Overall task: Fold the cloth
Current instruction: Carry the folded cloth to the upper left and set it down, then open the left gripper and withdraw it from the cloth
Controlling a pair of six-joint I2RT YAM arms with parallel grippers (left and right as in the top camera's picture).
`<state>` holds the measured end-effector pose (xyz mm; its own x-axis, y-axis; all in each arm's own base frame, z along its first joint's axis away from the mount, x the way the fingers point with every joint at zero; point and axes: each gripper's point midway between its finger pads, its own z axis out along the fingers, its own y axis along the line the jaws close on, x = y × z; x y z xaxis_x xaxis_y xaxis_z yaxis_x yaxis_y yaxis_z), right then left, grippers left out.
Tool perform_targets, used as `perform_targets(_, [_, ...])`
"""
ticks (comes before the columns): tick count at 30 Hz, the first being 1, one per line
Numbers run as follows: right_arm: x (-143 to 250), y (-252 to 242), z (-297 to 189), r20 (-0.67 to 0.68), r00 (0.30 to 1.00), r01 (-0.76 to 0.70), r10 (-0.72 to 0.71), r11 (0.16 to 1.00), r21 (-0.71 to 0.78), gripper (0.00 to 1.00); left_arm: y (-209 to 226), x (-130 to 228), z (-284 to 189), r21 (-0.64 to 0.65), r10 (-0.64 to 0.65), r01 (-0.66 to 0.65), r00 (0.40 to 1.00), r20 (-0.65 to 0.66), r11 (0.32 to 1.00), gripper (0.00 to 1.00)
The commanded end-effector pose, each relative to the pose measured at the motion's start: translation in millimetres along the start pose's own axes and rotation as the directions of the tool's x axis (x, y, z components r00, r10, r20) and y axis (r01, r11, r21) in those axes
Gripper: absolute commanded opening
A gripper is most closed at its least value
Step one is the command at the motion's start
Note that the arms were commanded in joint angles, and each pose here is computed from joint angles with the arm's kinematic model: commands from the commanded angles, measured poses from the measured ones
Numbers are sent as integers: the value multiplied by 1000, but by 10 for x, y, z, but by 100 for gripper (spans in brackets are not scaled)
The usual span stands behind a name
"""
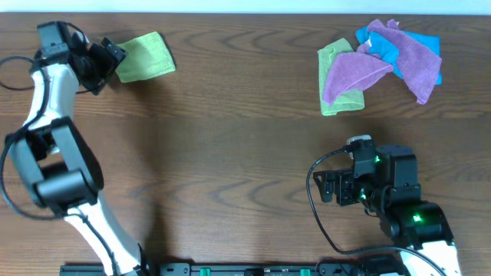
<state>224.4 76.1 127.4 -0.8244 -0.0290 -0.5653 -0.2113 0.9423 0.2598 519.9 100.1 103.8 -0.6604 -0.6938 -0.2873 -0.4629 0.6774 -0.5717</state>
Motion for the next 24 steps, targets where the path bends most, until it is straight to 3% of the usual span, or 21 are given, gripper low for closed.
perform_targets(1, [8,-27,-1,4,1000,-19,19,1000,8,99,-185,-136,-476,-23,109,-108,991,81,994,95])
perform_targets(15, [8,-27,-1,4,1000,-19,19,1000,8,99,-669,145,-1656,-6,209,-210,966,155,978,95])
perform_targets(21, [8,-27,-1,4,1000,-19,19,1000,8,99,-995,288,-2072,105,217,-241,955,201,965,95])
perform_targets(24, [8,-27,-1,4,1000,-19,19,1000,8,99,-1022,357,-2249,93,242,-267,945,222,959,95])
